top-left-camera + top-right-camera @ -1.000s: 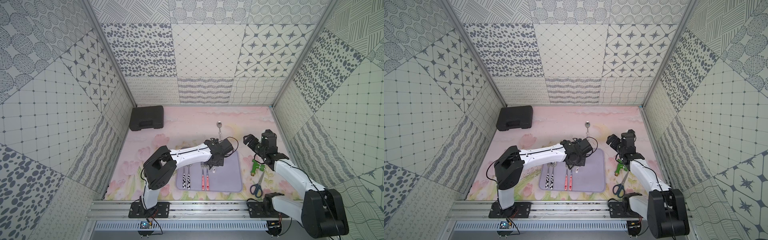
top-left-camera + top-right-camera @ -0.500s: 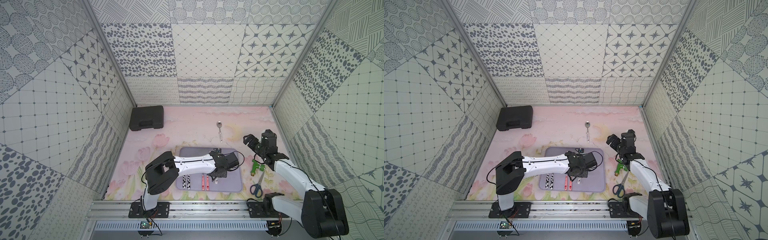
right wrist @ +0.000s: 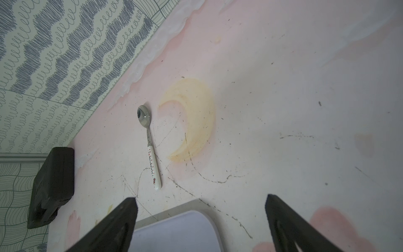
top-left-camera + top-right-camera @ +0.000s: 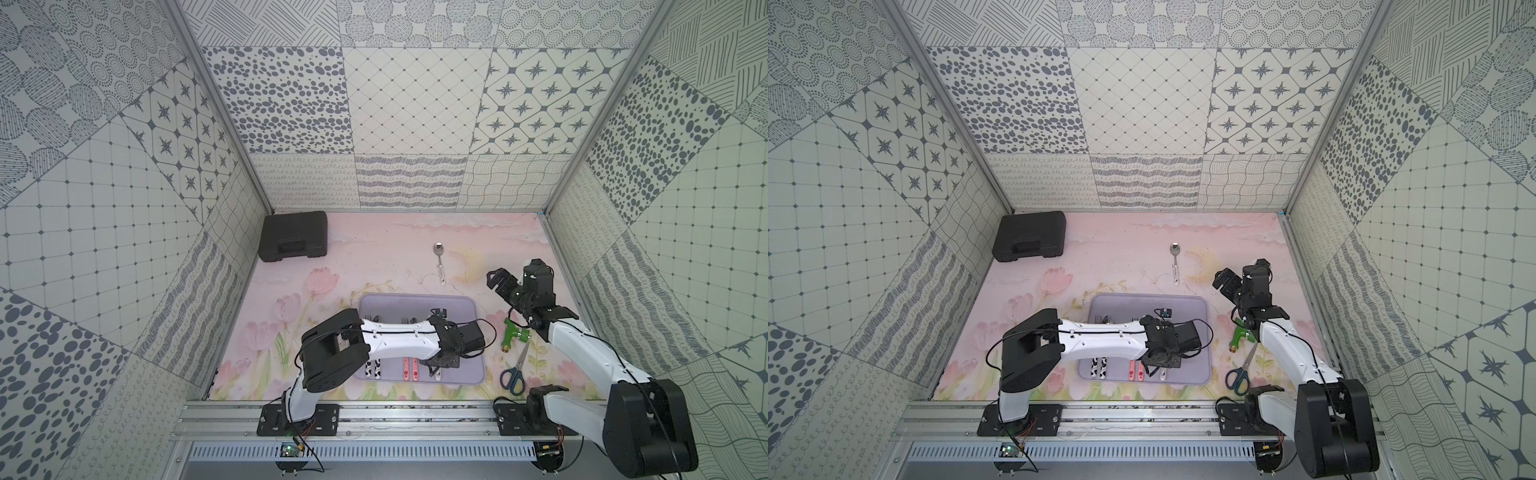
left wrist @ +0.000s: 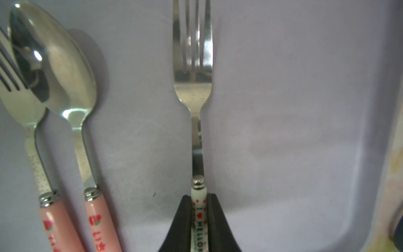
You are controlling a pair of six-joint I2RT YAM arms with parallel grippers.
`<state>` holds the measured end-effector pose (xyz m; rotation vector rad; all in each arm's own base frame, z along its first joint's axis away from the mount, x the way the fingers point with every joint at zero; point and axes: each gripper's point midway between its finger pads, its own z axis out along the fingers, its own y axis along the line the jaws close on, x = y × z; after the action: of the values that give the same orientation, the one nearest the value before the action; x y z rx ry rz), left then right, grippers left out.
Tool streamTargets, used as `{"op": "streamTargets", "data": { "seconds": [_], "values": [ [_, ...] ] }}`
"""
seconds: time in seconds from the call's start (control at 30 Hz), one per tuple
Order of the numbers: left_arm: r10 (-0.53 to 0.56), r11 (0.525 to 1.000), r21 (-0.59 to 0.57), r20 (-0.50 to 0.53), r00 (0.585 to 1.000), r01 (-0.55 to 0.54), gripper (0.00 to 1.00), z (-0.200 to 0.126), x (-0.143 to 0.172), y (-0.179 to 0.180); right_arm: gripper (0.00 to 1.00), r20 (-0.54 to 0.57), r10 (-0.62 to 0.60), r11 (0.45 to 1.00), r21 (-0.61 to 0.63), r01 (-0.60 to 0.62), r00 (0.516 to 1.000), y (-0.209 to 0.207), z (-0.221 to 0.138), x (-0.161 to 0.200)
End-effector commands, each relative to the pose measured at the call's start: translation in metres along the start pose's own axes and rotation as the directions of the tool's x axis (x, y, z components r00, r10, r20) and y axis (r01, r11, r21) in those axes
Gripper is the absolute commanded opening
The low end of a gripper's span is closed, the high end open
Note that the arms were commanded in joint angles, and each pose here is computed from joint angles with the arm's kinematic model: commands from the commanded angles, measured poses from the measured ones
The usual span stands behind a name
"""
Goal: Set the spoon and fork side by side
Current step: Place the fork on the tray.
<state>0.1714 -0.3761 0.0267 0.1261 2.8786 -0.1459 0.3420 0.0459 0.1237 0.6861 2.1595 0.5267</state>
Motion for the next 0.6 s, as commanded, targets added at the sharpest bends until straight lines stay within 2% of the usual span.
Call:
{"op": "streamTargets", "data": {
  "seconds": [0.0, 0.3, 0.57],
  "values": [
    [-0.032, 0.999, -0.012, 0.01, 0.999, 0.032, 0.05, 0.0057, 0.0024, 0.0018, 0.97, 0.042, -0.007, 0.999, -0.042, 0.009, 0.999, 0.0122, -0.0058, -0.0105],
    [-0.031, 0.999, -0.011, -0.012, 0.999, 0.031, 0.07, 0.0134, 0.0083, -0.0003, 0.97, 0.045, -0.008, 0.999, -0.042, 0.01, 0.999, 0.0121, -0.0065, -0.0109],
    [-0.031, 0.999, -0.007, -0.008, 0.999, 0.031, 0.19, 0.0111, 0.0114, -0.0001, 0.97, 0.047, -0.008, 0.999, -0.042, 0.01, 0.999, 0.0123, -0.007, -0.0114]
  ]
}}
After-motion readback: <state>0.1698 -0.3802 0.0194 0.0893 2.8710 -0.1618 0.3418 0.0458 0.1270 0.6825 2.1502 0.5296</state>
